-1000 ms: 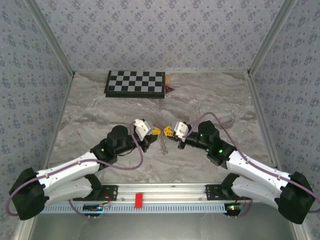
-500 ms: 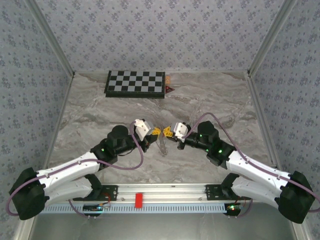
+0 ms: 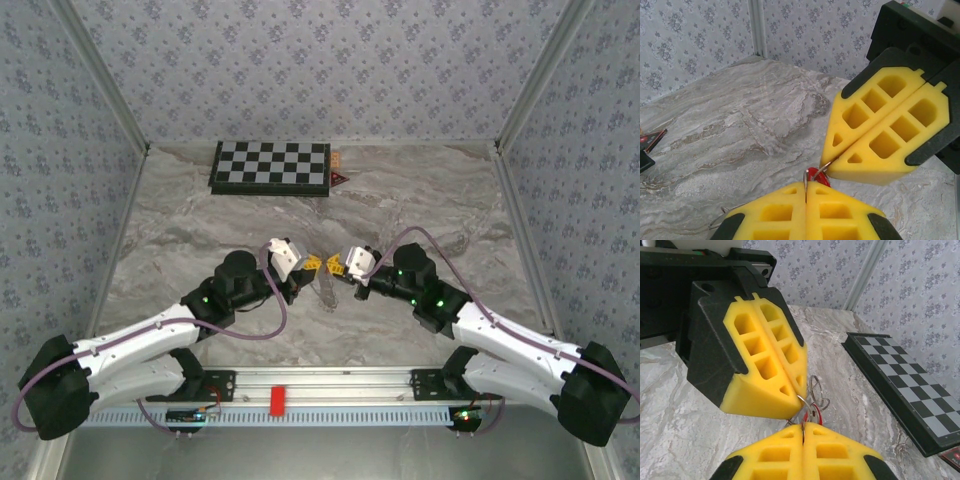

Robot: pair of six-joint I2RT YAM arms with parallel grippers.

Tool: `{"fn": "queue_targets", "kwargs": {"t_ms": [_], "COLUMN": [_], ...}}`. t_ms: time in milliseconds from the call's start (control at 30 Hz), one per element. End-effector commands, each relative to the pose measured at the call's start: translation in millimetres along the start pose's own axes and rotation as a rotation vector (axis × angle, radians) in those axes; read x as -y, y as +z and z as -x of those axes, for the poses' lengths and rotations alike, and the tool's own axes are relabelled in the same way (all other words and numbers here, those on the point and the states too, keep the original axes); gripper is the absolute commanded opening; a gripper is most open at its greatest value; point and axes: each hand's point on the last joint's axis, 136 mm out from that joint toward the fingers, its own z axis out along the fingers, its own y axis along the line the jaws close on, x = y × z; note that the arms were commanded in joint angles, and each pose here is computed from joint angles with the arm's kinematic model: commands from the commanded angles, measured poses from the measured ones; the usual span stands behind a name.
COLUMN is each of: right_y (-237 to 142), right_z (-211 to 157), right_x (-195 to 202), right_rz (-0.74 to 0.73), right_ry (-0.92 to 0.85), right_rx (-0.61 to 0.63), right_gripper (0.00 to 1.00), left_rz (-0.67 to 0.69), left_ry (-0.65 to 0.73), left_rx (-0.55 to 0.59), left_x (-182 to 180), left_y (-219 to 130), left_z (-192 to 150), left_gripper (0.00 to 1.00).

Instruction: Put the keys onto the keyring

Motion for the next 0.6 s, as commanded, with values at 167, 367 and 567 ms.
{"fn": "queue_targets", "kwargs": {"t_ms": [167, 367, 567], "right_y": [-2.7, -2.5, -1.6], "right_z": [15.3, 12.8, 11.2], "right_x": [10.2, 11.2, 11.3], "right_rz": [-0.047, -0.054, -0.054], "right_ry": [-0.023, -0.020, -0.011], "right_rx": [0.047, 0.039, 0.032], "right_gripper": [0.00, 0.00, 0.00], "left_rz": [-0.049, -0.050, -0.046], "left_ry": [0.030, 0.030, 0.030], "left_rx": [0.074, 0.073, 0.075], "left_x": [9.9, 9.9, 9.3], "left_y": [0.4, 0.9, 0.4], "left_z": [30.8, 30.8, 31.5], "left_gripper": [0.00, 0.00, 0.00]}}
